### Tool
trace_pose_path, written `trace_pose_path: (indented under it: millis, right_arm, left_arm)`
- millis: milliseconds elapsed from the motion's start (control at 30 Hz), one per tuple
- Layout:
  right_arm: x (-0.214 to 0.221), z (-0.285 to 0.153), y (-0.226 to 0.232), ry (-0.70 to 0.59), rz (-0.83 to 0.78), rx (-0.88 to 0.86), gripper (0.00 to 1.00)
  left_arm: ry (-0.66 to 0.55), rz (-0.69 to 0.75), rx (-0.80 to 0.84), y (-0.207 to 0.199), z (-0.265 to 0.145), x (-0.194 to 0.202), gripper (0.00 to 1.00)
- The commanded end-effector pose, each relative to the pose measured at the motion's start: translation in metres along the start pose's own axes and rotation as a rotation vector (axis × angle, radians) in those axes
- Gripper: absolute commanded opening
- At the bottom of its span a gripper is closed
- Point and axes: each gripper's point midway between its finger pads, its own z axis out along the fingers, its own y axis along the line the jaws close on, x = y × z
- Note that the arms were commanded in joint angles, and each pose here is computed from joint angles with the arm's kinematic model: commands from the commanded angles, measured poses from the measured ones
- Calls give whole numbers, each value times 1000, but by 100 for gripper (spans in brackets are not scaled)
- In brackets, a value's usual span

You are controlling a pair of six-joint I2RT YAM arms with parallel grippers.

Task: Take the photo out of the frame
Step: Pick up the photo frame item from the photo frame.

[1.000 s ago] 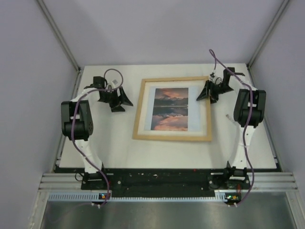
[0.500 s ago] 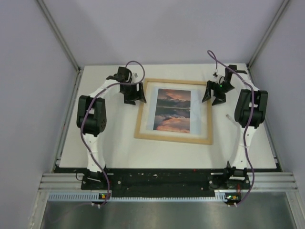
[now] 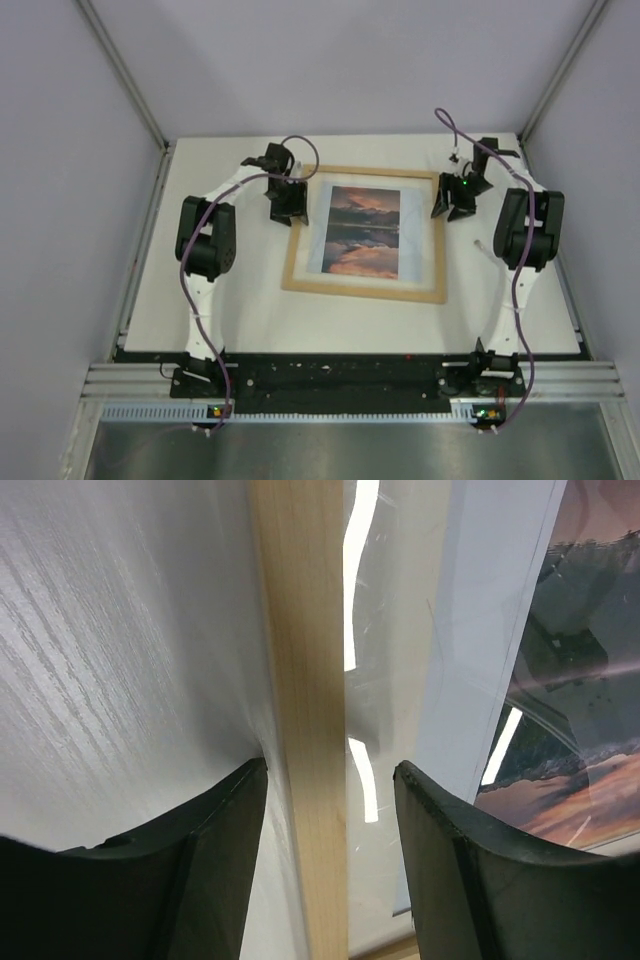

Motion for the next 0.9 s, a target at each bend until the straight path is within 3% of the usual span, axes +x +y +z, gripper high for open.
trace_pose_path:
  millis: [0, 133, 233, 333, 367, 433, 567, 867]
  right_arm:
    - [6, 11, 4, -9, -59, 88, 58]
    - [10, 20, 10, -17, -128, 176, 49]
    - [15, 26, 8, -11, -151, 218, 30]
    - [15, 26, 4, -23, -151, 238, 2]
    - [16, 27, 4, -23, -151, 244, 0]
    - [16, 23, 6, -35, -151, 242, 0]
    - [2, 0, 20, -104, -159, 225, 0]
    - [-36, -86, 88, -311, -243, 163, 0]
  left_arm:
    - [64, 2, -43, 11, 12, 16, 57]
    - [73, 9, -53, 12, 13, 21, 50]
    - [88, 11, -79, 17, 17, 27, 40]
    - [97, 21, -96, 19, 20, 31, 28]
    - [97, 26, -103, 19, 21, 31, 22]
    - [98, 38, -102, 17, 20, 30, 1]
    - [51, 56, -75, 4, -1, 15, 0]
    - [-135, 169, 18, -39, -103, -25, 0]
